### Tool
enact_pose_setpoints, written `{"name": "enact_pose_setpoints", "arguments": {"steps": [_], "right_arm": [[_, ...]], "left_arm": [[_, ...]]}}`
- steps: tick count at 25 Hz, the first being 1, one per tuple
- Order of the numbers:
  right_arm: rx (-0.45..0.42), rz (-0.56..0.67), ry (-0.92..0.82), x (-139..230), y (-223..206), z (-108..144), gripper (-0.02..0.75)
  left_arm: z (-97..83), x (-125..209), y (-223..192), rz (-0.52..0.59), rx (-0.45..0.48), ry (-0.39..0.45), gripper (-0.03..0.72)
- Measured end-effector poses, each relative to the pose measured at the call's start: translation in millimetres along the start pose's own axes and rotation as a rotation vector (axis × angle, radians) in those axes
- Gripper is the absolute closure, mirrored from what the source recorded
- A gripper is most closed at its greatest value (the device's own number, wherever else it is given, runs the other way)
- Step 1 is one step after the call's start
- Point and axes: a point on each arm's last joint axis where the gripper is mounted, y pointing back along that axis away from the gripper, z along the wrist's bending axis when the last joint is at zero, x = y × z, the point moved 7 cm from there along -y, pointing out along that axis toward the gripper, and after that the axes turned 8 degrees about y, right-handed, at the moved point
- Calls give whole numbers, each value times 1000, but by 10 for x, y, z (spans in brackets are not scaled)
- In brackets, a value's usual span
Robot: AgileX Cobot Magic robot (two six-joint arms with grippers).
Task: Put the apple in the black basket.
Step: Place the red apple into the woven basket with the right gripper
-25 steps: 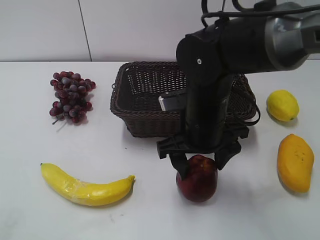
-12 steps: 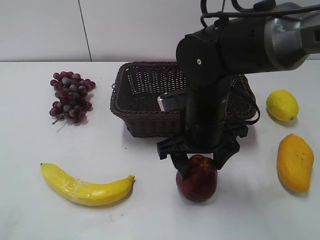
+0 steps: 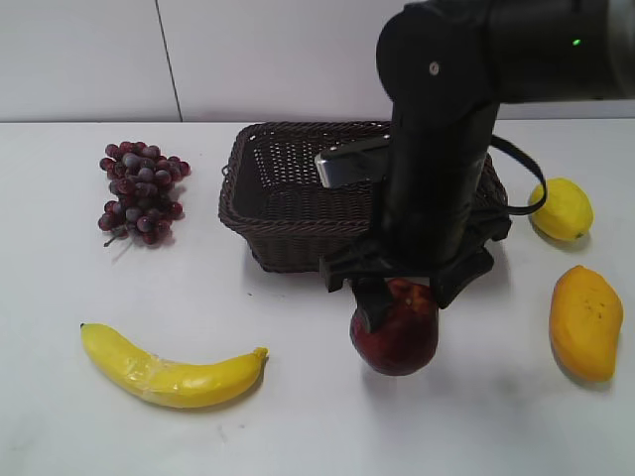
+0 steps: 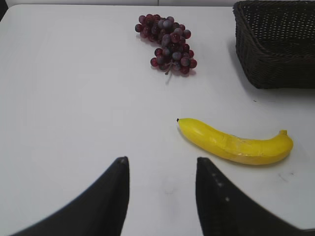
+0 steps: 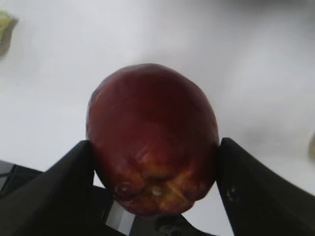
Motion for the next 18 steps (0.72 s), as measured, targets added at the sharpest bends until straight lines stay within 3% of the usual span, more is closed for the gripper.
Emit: {"name": "enact_pose_setpoints", "arguments": {"steps": [5,12,18], "right_arm": [[26,-17,95,7,398,-52,186],[125,-291,189,-626,1120,-223,186],[103,-330,150,-1195,1039,-545,186]], "left_arm": [[0,0,0,0,0,0,351],[-1,0,0,0,1,0,353],[-1,0,0,0,1,0,361]]}}
